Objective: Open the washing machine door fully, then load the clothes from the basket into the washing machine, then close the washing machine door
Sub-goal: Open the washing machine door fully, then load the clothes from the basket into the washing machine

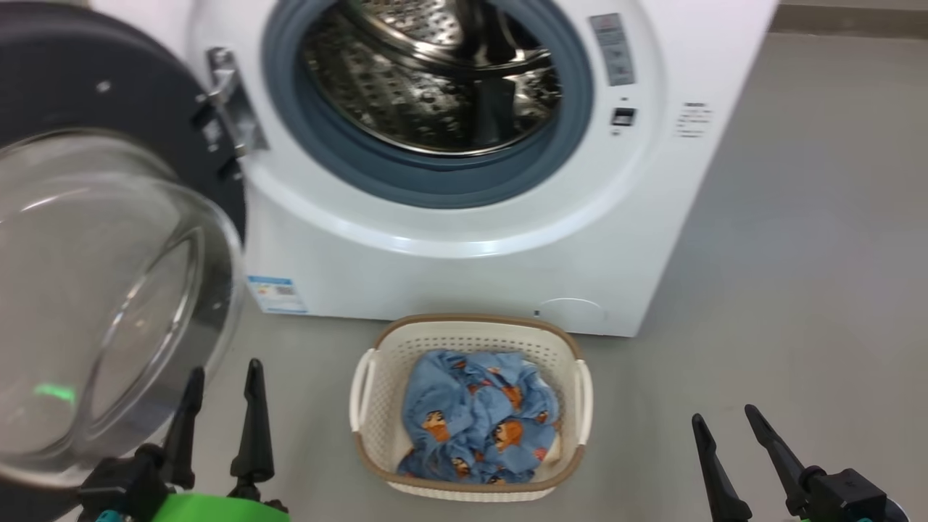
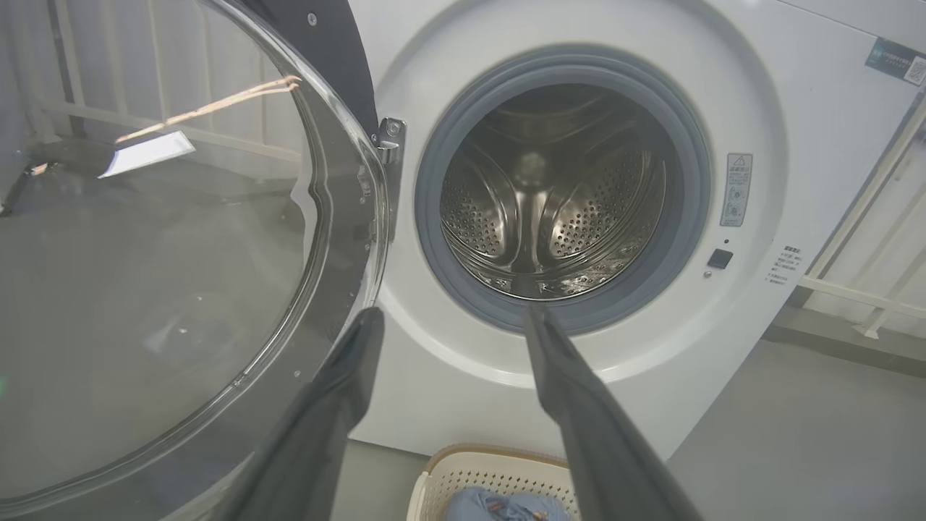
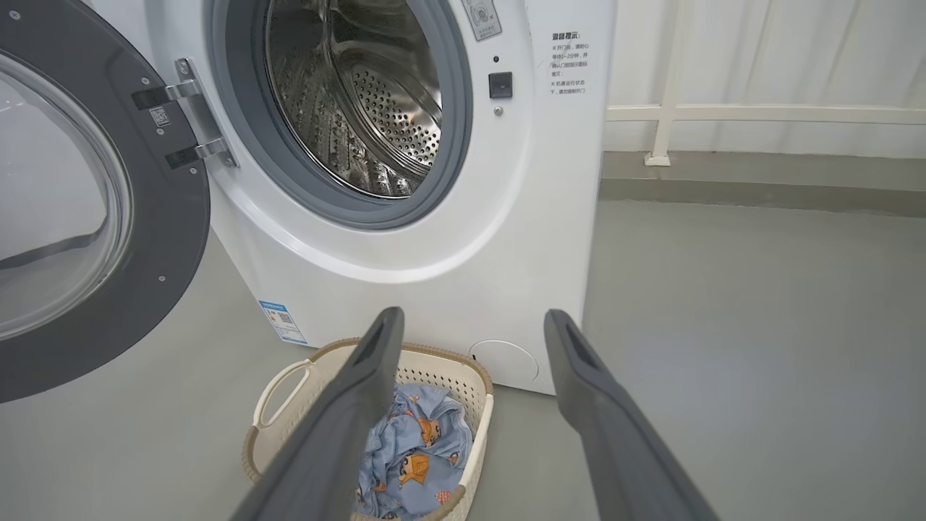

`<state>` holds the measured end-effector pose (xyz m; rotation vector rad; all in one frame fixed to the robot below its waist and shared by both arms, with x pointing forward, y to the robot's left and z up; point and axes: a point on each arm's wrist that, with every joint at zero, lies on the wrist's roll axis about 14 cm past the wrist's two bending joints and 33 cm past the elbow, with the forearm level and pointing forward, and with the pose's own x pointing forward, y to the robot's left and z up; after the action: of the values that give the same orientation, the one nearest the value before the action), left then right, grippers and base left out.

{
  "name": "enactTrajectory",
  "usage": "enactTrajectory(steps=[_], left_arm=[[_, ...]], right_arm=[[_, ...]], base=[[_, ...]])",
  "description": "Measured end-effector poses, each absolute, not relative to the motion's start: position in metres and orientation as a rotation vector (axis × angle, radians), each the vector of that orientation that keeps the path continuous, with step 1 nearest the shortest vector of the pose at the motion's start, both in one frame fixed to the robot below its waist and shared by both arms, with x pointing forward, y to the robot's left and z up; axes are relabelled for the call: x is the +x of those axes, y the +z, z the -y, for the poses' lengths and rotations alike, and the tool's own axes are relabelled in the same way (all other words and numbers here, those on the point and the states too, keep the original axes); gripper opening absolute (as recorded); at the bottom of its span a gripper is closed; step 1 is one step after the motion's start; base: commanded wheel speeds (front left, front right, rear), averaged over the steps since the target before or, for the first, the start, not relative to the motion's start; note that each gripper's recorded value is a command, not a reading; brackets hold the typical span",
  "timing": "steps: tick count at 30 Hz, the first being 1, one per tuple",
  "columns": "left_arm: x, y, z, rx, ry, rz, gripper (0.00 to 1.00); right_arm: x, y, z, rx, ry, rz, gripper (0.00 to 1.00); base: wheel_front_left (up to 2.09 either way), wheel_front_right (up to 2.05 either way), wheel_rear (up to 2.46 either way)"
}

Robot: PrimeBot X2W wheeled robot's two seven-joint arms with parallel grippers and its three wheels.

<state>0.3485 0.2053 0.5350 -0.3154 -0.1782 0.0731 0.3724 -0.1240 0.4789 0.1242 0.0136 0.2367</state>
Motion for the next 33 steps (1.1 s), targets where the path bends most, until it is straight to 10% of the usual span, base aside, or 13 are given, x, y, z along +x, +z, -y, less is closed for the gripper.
enactTrajectory(steps=[33], left_arm=[[0.327, 0.481, -0.207, -0.331, 0.070, 0.025, 1.00]], right_arm=[[0.343, 0.492, 0.182, 0.074, 0.068, 0.030, 1.00]], base=[[0.00, 0.00, 0.00]])
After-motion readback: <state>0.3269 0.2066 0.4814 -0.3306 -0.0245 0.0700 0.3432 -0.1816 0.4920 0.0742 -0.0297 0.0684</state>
